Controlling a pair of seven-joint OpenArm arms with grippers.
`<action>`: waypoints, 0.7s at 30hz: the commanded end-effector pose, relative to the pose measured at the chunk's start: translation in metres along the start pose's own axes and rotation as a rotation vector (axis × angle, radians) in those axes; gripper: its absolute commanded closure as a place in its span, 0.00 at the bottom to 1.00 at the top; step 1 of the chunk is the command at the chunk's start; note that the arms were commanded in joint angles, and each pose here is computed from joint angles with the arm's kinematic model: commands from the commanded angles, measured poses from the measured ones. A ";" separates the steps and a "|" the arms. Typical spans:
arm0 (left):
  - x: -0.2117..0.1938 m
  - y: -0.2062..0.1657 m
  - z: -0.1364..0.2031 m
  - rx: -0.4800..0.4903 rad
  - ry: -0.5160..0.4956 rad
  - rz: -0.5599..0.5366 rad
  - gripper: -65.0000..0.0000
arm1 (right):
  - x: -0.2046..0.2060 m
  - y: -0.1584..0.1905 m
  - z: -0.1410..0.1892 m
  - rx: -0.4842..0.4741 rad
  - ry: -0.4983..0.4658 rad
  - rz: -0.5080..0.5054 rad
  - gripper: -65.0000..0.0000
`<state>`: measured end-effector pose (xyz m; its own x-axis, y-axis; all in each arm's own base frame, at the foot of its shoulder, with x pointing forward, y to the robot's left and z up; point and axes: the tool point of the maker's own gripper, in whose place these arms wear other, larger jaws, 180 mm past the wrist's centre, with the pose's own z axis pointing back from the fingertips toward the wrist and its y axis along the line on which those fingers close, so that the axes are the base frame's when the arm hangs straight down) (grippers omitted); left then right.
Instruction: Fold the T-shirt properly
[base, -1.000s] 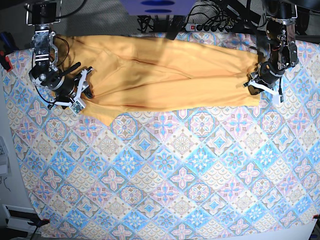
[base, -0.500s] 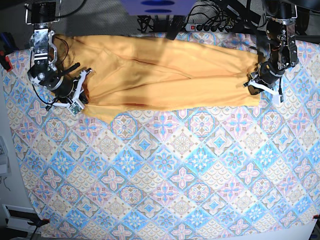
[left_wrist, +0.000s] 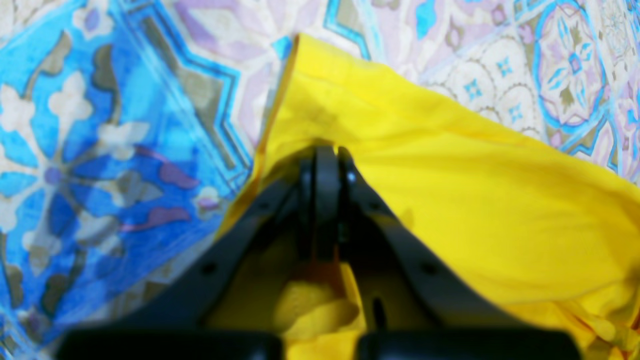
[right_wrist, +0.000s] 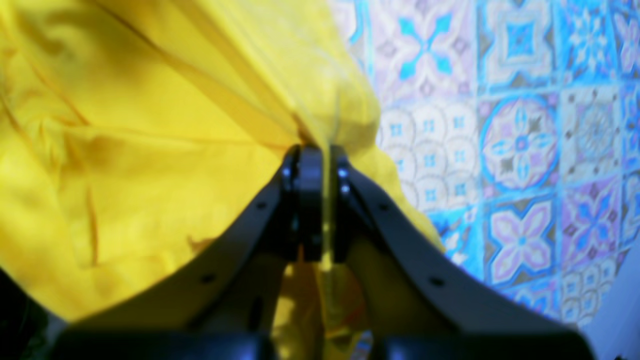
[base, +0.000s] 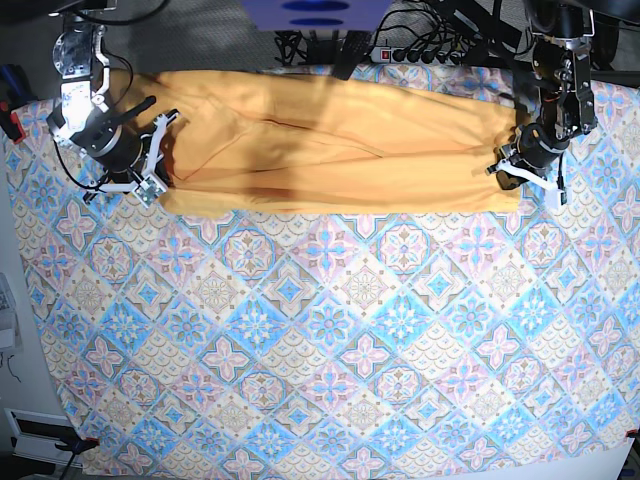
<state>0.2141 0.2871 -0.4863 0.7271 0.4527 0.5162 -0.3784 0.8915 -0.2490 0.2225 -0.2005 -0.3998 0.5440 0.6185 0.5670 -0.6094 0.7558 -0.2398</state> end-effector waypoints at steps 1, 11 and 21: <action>-0.032 0.031 0.003 0.141 0.126 -0.029 0.98 | 0.005 -0.006 0.005 -0.017 -0.023 0.010 0.98; -0.032 0.031 0.003 0.141 0.126 -0.029 0.97 | -0.032 0.018 -0.004 0.079 0.079 0.024 0.94; -0.032 0.031 0.003 0.141 0.126 -0.029 0.97 | -0.046 0.018 -0.004 0.092 0.118 0.032 0.80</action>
<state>0.2143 0.2872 -0.4862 0.7263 0.4529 0.5170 -0.3787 0.8914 -0.2488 0.1804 -0.2089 -0.4428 0.6004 0.6644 0.4451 -0.6812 0.7164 -0.1507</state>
